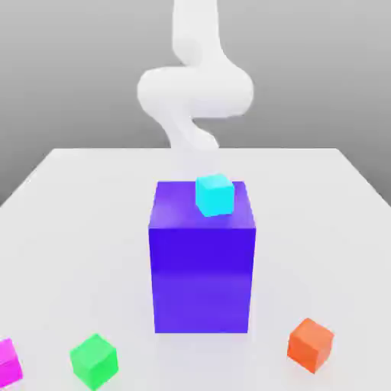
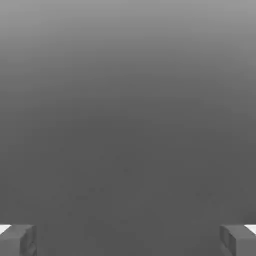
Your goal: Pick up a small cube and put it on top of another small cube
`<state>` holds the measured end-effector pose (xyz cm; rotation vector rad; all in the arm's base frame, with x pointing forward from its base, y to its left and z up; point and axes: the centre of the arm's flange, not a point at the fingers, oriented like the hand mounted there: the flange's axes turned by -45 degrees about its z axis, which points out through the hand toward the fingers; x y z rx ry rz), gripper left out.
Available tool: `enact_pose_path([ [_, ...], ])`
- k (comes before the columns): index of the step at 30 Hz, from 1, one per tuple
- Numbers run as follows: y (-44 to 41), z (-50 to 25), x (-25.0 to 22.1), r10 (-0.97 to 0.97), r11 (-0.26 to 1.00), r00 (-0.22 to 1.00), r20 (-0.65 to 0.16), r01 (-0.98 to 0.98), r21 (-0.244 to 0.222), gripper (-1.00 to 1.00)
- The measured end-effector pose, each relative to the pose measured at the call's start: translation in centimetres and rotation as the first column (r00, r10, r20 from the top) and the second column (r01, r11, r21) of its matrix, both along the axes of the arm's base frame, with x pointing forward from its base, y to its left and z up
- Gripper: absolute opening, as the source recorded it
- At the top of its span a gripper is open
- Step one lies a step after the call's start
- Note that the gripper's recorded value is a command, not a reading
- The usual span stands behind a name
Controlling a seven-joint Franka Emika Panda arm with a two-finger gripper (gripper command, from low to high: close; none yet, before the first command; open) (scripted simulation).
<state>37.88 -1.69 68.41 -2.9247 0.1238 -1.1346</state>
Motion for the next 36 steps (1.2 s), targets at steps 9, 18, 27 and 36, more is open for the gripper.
enact_pose_path([
  [9, -8.0, -11.9, 9.2, -0.22, 0.969, 0.951, -0.218, 0.239, 0.064, 0.0],
  [18, -17.8, -26.4, 12.8, -0.411, 0.87, 0.807, -0.425, 0.487, 0.083, 0.0],
  [27, -25.8, -42.5, 10.9, -0.527, 0.719, 0.593, -0.609, 0.693, 0.053, 0.0],
  [36, -28.5, -55.2, 8.5, -0.555, 0.643, 0.49, -0.673, 0.765, 0.026, -1.0],
])
